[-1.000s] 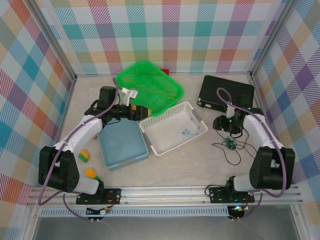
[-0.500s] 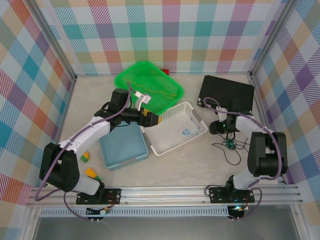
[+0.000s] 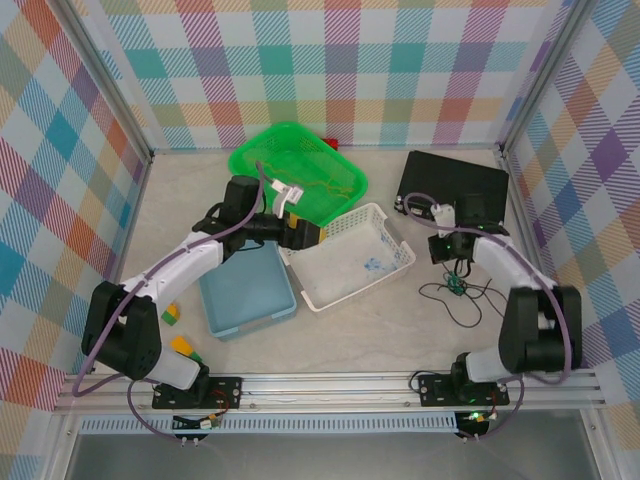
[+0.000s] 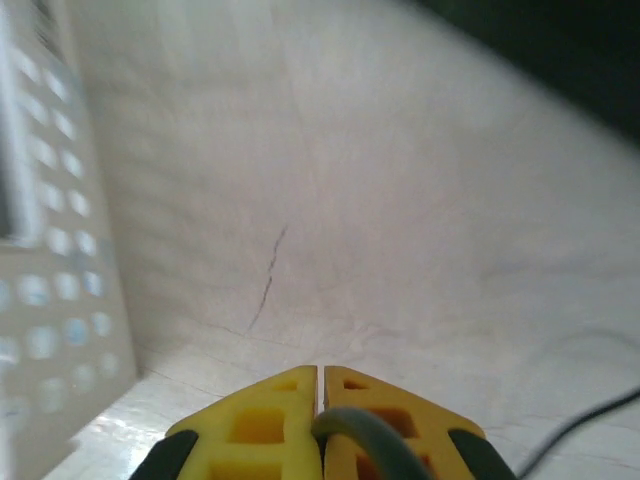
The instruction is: Untangle the cables
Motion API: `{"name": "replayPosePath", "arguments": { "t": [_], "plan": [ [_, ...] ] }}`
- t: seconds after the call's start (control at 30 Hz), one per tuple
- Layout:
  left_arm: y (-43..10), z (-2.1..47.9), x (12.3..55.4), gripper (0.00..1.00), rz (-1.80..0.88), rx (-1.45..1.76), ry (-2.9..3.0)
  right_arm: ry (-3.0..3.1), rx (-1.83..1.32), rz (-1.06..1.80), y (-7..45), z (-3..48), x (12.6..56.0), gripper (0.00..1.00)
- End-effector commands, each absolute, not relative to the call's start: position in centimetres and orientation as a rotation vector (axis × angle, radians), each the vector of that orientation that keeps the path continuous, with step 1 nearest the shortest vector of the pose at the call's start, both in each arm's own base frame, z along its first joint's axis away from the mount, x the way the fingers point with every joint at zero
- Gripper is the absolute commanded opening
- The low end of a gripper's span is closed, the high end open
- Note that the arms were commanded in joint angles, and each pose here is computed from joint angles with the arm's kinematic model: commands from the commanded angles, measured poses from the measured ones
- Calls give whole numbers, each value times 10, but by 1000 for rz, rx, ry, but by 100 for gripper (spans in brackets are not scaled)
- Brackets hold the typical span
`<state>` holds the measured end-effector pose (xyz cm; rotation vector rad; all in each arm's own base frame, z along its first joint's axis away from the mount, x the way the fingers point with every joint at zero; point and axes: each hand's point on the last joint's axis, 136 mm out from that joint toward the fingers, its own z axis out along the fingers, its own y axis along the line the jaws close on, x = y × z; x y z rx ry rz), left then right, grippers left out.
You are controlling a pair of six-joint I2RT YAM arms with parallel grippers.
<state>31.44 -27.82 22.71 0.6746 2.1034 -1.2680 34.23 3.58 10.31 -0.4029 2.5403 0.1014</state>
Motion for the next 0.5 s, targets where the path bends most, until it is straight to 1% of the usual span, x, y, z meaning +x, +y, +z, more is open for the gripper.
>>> {"name": "replayPosePath", "arguments": {
  "t": [0.0,0.27,0.47],
  "plan": [
    [-290,255,331,87,-1230,663,1987,2357,-401,91,36,161,358,0],
    [-315,265,345,86,-1152,675,1947,2109,-349,100,30,266,367,0],
    [-340,290,337,87,-1169,799,1790,1979,-335,172,39,333,357,0]
  ]
}}
